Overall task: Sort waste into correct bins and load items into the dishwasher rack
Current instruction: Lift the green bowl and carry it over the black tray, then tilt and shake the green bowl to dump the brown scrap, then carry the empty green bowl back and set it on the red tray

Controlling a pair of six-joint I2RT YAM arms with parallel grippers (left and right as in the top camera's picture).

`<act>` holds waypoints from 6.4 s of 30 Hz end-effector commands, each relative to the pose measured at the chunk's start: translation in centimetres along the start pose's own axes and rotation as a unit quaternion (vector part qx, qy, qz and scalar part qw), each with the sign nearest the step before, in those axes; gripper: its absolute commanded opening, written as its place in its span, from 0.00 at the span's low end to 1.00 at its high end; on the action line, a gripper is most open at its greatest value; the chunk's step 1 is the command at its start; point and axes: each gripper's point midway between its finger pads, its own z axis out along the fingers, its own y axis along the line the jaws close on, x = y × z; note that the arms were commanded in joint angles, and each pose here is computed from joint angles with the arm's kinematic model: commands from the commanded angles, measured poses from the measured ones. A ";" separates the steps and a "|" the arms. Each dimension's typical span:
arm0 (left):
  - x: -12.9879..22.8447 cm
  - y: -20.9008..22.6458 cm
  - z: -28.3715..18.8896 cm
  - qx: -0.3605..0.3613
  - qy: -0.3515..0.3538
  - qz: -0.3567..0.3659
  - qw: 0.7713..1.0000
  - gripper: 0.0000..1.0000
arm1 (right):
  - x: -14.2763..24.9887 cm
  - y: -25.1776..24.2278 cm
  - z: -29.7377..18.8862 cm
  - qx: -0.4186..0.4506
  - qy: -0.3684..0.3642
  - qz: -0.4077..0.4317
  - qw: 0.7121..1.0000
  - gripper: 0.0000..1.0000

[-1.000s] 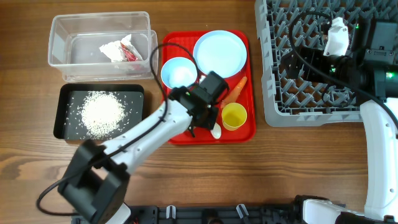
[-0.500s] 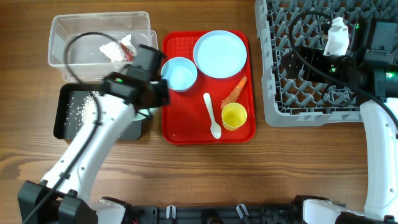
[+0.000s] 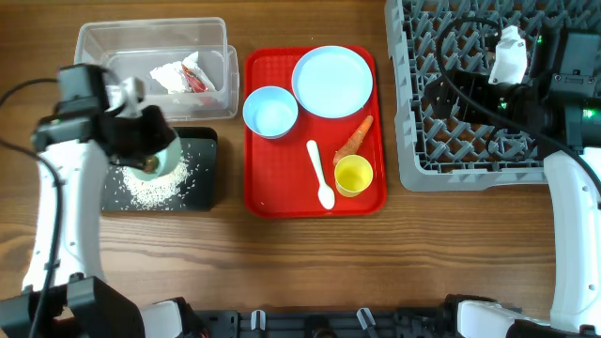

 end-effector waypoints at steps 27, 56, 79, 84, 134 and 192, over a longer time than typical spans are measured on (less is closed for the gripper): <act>-1.6 1.5 -0.2 0.350 0.025 -0.059 0.935 0.04 | -0.8 -0.2 -0.3 0.006 -0.010 -0.004 1.000 1.00; -5.1 3.2 -6.0 0.468 -0.063 -0.147 0.869 0.04 | -0.5 -0.2 -0.2 0.006 -0.006 -0.004 1.000 1.00; -0.7 1.0 1.5 0.307 0.090 -0.149 0.936 0.04 | -0.2 -0.6 -0.2 0.018 0.000 -0.001 1.000 1.00; -2.3 -1.4 -0.7 0.404 0.074 -0.165 0.897 0.04 | -0.1 -0.7 -0.2 0.018 0.003 0.000 1.000 1.00; 1.9 -15.7 -4.7 0.292 -0.005 0.290 0.911 0.04 | -0.2 -0.7 -0.2 0.019 0.000 -0.005 1.000 1.00; 15.4 -16.0 14.8 -0.137 0.152 0.375 0.904 0.59 | -0.2 -0.7 -0.2 0.019 0.000 -0.007 1.000 1.00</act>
